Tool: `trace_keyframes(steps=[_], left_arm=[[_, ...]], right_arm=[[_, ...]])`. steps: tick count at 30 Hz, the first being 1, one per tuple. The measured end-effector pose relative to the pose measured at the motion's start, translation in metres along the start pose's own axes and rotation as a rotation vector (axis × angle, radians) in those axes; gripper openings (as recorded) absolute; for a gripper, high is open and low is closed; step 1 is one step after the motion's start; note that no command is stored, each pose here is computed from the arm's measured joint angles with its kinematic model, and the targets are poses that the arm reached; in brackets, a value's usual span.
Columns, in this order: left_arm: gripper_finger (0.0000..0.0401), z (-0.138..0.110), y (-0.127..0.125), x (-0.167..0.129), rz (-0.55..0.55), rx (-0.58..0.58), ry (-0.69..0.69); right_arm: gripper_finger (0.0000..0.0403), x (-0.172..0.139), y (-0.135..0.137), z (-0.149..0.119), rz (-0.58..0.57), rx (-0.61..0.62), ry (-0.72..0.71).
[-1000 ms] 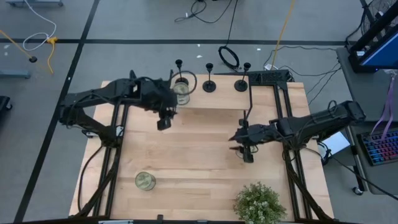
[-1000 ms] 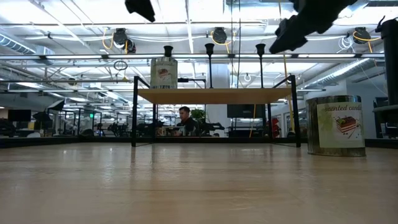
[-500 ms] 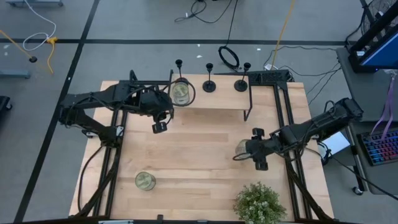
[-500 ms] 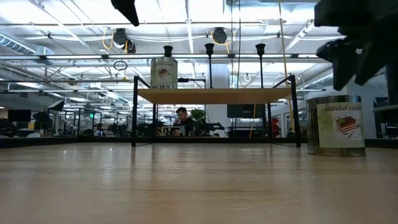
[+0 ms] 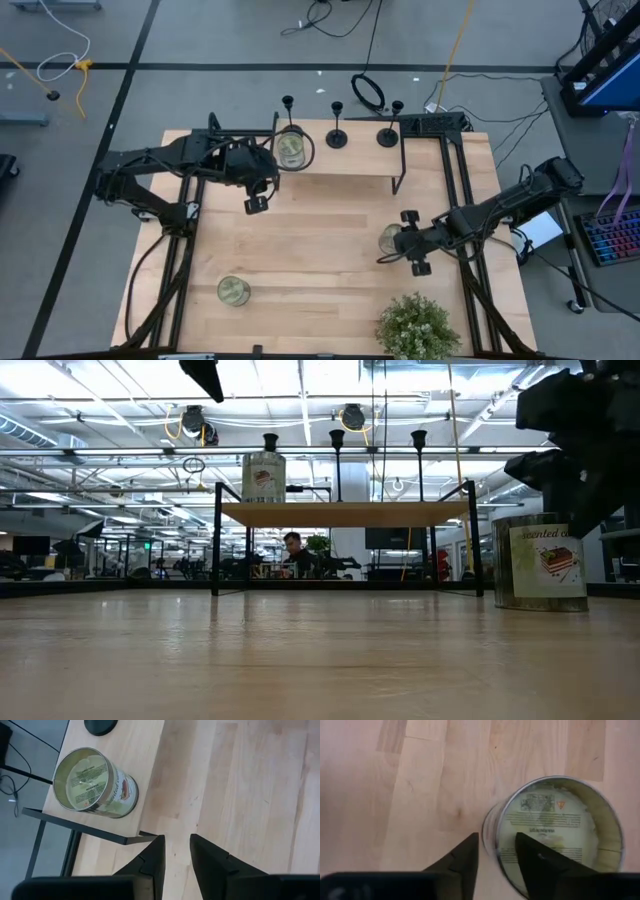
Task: Pick & Place candle stick holders
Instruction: Put the right scented candle on the shelf
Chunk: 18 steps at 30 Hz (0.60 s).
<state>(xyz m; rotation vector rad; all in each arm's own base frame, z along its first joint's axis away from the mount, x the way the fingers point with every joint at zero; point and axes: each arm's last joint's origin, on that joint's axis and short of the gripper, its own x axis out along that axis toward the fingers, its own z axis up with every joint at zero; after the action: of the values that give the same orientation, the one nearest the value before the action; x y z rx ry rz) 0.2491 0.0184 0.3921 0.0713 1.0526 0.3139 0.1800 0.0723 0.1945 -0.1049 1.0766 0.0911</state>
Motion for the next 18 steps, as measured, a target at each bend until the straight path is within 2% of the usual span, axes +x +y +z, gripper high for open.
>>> trace_keyframes(steps=[5, 7, 12, 18], left_arm=[[0.0093, 0.0, 0.001, 0.0, 0.002, -0.001, -0.001], [0.0093, 0.0, 0.001, 0.0, 0.002, -0.001, -0.001], [0.0093, 0.001, 0.001, 0.0, 0.002, 0.006, -0.005], [0.0093, 0.001, 0.001, 0.0, 0.002, 0.016, -0.009]], right_arm=[[0.003, 0.0, 0.0, 0.002, -0.016, -0.014, -0.021], [0.0009, 0.0, 0.0, 0.002, -0.011, -0.01, -0.027], [0.001, 0.0, 0.003, 0.014, 0.018, -0.042, -0.153], [0.0006, -0.011, 0.005, 0.046, 0.047, -0.136, -0.492]])
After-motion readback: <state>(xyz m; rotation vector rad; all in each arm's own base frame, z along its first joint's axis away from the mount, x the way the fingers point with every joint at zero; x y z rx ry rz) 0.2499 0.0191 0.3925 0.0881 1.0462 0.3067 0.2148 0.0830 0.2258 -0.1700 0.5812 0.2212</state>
